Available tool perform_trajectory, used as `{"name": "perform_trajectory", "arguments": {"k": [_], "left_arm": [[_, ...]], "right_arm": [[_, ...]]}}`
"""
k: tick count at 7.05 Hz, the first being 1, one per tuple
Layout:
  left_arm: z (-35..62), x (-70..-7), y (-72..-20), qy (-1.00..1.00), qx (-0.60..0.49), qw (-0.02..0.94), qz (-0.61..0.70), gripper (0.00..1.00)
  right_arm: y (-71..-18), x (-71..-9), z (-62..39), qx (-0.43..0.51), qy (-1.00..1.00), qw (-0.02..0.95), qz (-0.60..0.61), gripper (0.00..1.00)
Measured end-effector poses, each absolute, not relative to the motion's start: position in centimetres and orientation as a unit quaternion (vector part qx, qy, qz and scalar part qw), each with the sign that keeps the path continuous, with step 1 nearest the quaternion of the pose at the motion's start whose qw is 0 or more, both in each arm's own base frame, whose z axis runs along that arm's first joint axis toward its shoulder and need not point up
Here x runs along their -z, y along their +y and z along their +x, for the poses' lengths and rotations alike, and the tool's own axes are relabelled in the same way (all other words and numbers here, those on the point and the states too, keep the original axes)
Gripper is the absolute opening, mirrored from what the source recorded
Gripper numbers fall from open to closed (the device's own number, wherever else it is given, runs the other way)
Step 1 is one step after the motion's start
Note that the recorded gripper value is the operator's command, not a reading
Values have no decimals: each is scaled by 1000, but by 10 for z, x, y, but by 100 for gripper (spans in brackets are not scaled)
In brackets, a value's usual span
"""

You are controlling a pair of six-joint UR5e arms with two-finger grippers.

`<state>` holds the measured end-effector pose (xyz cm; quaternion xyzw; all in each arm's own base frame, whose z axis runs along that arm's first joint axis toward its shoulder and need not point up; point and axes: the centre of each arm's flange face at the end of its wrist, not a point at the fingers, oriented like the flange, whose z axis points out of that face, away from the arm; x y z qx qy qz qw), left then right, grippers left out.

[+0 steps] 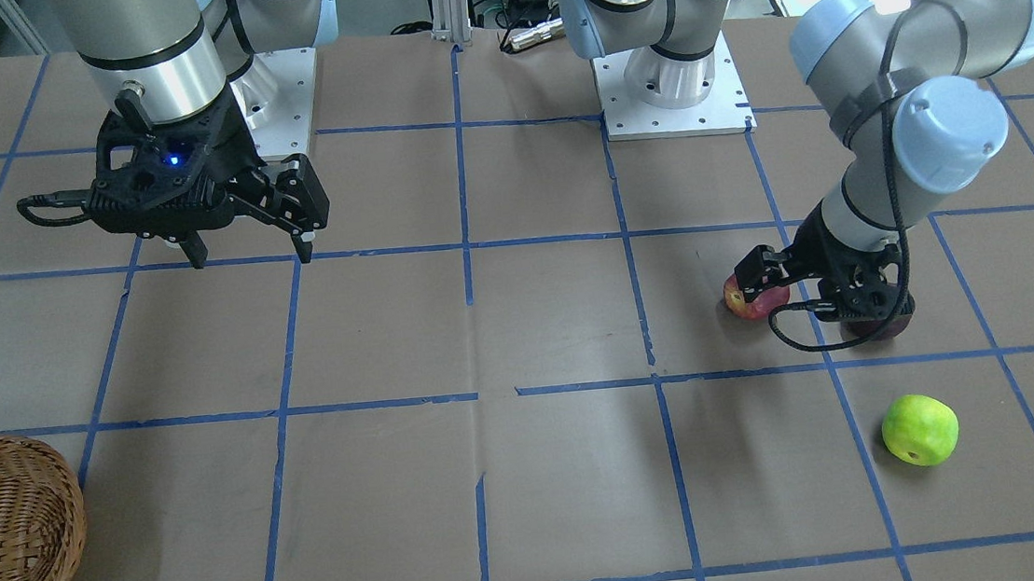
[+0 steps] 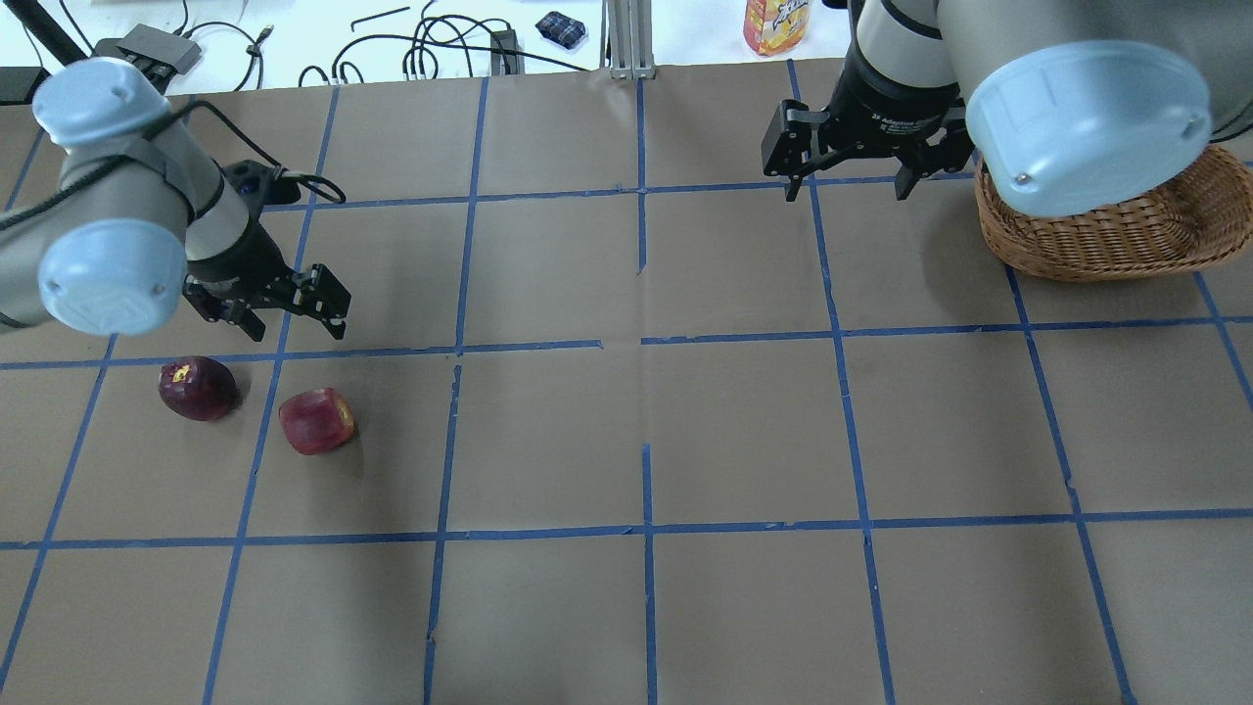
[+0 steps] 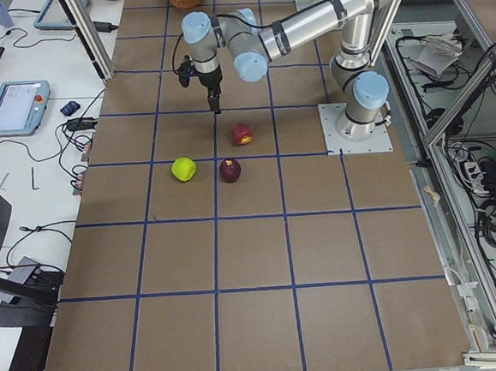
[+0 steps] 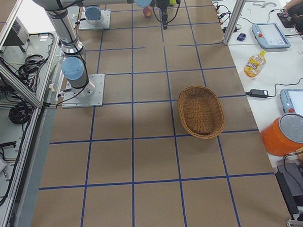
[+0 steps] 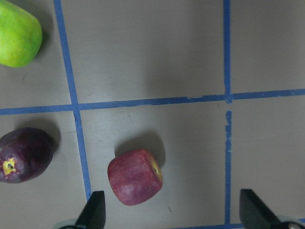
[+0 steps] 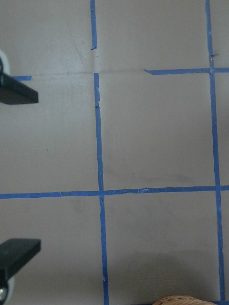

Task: Put all apples into basket
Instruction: 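Close the left gripper around the red apple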

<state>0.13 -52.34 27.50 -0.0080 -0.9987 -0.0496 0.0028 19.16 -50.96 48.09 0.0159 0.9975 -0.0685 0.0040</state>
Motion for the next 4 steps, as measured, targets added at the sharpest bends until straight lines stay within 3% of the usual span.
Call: {"name": "perform_trajectory", "arguments": {"k": [2, 4], "left_arm": [[11, -226, -508, -999, 53, -3, 6, 96], [23, -198, -501, -998, 51, -6, 30, 44]], "right_arm": [[-508, -480, 191, 67, 998, 4, 15, 100], [-508, -478, 188, 65, 998, 3, 11, 100]]}}
